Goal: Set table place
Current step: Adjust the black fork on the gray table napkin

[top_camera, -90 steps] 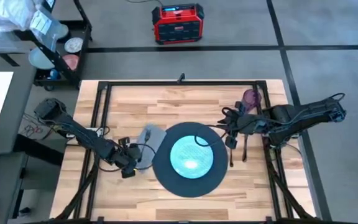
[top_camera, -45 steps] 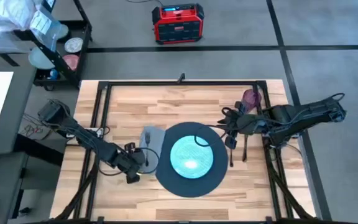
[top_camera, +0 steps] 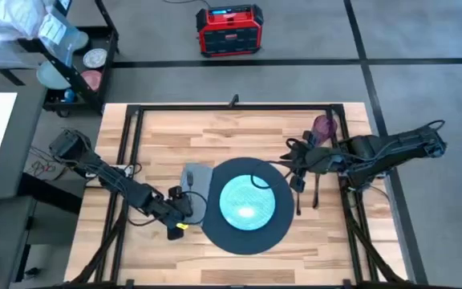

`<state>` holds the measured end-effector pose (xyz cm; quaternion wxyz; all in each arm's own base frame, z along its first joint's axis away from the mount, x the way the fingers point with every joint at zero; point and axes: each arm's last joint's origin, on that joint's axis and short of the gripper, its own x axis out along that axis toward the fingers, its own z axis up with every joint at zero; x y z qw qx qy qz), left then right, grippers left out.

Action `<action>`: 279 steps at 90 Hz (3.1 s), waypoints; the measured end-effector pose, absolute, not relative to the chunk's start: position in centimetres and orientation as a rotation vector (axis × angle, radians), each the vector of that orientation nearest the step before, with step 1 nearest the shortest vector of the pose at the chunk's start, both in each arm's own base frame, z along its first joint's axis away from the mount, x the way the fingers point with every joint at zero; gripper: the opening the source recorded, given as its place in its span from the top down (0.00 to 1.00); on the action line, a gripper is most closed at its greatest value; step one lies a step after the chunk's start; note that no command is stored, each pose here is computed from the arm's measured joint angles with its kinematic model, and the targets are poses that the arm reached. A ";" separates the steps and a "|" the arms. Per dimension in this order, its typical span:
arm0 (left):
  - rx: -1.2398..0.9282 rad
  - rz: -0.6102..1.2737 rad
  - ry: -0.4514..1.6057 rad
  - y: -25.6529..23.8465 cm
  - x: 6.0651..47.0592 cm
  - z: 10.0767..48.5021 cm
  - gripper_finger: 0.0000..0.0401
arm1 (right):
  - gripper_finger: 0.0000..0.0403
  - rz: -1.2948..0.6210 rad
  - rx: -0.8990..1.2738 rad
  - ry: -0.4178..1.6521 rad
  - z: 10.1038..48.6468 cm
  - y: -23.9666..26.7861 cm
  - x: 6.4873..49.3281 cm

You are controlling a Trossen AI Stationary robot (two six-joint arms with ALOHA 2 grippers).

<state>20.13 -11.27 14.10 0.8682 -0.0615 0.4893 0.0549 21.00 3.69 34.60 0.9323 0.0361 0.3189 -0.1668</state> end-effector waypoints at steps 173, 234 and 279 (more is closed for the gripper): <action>-0.216 0.184 1.067 -11.7 20.4 12.7 1.00 | 0.85 -0.264 0.084 0.666 33.2 4.9 22.6; -0.246 0.133 0.971 -12.0 20.3 14.2 1.00 | 0.85 -0.263 0.086 0.658 33.3 5.0 22.6; -0.103 0.318 1.020 -9.6 20.6 13.1 1.00 | 0.85 -0.262 0.088 0.652 33.4 5.0 22.7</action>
